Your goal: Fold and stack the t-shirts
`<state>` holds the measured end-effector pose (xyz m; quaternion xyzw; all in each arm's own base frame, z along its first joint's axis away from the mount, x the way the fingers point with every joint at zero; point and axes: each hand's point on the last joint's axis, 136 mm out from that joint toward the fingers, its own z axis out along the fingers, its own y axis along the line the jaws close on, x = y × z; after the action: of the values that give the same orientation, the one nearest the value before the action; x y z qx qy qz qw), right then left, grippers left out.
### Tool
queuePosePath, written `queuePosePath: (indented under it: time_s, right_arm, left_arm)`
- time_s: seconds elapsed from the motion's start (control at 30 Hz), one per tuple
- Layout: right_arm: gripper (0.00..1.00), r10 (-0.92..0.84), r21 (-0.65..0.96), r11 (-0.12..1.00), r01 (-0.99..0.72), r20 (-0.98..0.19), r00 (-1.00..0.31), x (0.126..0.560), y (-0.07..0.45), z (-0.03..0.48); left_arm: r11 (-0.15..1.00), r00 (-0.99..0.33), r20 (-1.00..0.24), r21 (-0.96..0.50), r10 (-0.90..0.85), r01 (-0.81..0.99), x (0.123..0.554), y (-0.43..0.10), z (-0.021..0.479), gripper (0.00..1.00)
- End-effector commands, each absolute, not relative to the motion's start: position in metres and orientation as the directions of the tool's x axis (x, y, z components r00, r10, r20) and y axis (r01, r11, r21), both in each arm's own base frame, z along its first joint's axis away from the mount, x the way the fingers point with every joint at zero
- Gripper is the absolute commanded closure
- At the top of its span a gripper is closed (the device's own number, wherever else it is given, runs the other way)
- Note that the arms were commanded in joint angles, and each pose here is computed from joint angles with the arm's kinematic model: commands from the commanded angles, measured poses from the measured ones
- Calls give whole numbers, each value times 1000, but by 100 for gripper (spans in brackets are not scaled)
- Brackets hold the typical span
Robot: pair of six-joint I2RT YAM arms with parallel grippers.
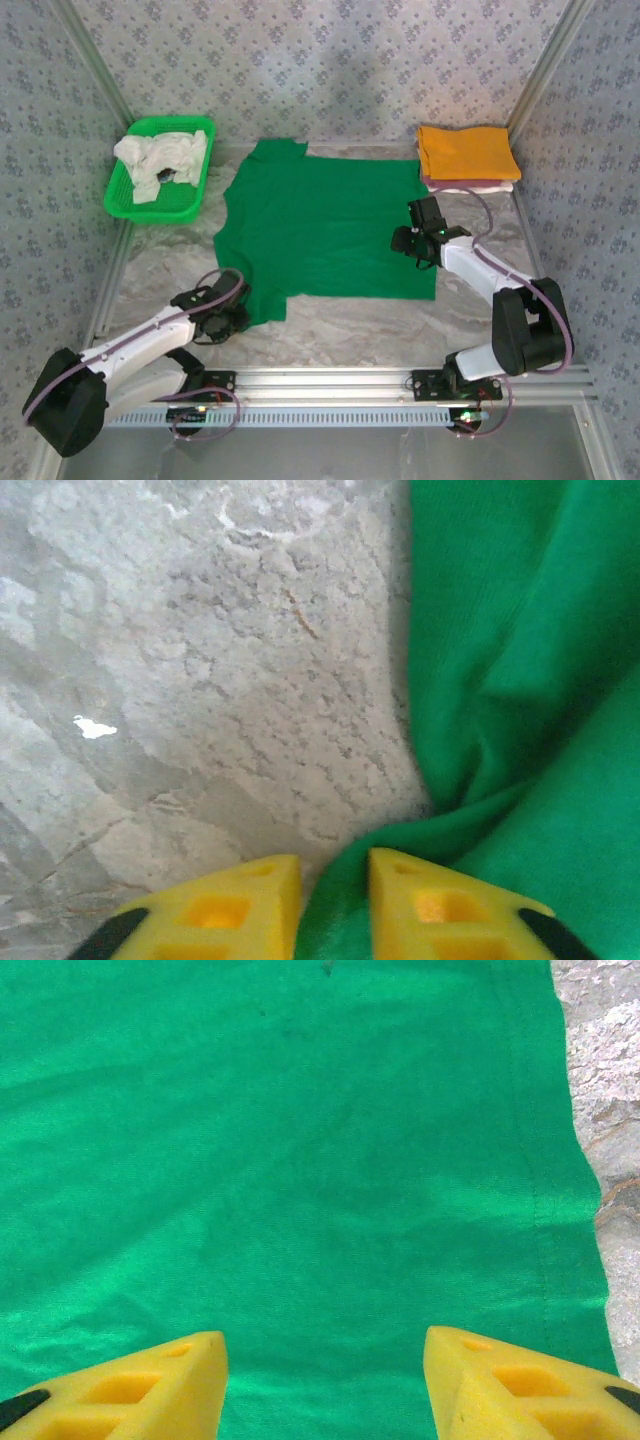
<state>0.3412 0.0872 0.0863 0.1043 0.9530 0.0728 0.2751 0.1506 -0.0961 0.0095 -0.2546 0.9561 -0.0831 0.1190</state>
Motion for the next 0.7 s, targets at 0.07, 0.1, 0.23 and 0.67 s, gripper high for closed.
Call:
queuePosePath:
  time_s: [0.07, 0.1, 0.23, 0.67]
  right_arm:
    - [42, 287, 225, 954, 197, -501, -817, 328, 80, 93]
    - [42, 291, 222, 953, 204, -497, -818, 326, 78, 92]
    - [41, 327, 214, 943, 256, -437, -838, 309, 68, 83]
    - [38, 459, 179, 887, 426, -235, -857, 236, 37, 62]
  left_arm:
    - [830, -828, -178, -305, -532, -468, 159, -109, -4, 92]
    - [831, -827, -180, -297, -532, -470, 158, -108, -3, 96]
    - [836, -817, -208, -260, -537, -483, 156, -95, 7, 100]
    - [838, -784, -298, -241, -544, -489, 156, -63, 56, 100]
